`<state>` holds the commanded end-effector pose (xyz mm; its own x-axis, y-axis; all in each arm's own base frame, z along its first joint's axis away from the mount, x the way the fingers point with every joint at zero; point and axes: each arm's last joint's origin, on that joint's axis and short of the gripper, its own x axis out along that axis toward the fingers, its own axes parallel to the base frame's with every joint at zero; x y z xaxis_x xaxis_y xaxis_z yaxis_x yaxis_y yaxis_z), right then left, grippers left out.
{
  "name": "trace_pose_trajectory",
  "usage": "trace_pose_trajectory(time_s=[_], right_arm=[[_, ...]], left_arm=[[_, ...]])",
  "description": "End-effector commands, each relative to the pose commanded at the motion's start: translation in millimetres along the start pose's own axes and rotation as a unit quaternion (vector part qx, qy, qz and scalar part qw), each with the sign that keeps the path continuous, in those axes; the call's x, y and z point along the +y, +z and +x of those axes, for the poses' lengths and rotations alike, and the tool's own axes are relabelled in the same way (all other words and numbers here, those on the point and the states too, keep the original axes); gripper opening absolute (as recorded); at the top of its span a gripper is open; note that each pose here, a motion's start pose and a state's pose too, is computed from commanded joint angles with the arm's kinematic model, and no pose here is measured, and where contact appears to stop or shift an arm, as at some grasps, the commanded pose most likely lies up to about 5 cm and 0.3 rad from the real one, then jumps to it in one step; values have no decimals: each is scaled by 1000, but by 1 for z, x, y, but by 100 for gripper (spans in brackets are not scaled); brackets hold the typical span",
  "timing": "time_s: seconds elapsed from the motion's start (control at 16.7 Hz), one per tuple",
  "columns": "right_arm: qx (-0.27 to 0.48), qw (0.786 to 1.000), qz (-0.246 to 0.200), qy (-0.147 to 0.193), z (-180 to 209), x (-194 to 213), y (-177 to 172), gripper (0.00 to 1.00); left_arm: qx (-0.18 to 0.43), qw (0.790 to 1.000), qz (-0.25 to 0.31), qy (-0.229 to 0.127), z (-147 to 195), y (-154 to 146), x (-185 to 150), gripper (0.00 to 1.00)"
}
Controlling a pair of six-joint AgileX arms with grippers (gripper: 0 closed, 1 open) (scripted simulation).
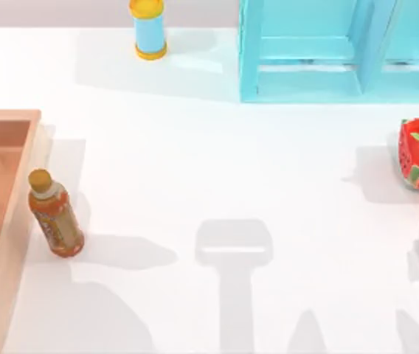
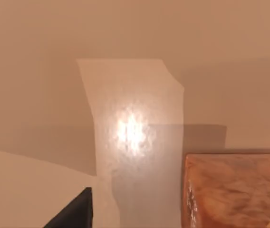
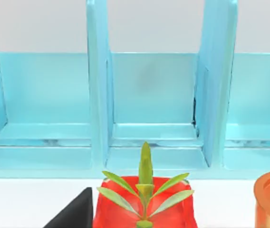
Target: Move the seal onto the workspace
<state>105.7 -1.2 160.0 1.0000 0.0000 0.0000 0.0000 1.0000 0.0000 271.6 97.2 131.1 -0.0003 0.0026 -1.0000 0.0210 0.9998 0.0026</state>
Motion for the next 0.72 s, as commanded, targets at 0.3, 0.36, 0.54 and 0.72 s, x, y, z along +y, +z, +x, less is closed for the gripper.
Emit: trace_pose_trajectory(time_s=[0.3,0.36,0.54,0.72], right_arm=[[0,1000,0,0,0,0,0,100],[0,1000,0,0,0,0,0,100],[0,1000,0,0,0,0,0,100],[0,1000,0,0,0,0,0,100]], left_arm=[[0,1000,0,0,0,0,0,77],[0,1000,0,0,0,0,0,70],[0,1000,0,0,0,0,0,47],[0,1000,0,0,0,0,0,25]])
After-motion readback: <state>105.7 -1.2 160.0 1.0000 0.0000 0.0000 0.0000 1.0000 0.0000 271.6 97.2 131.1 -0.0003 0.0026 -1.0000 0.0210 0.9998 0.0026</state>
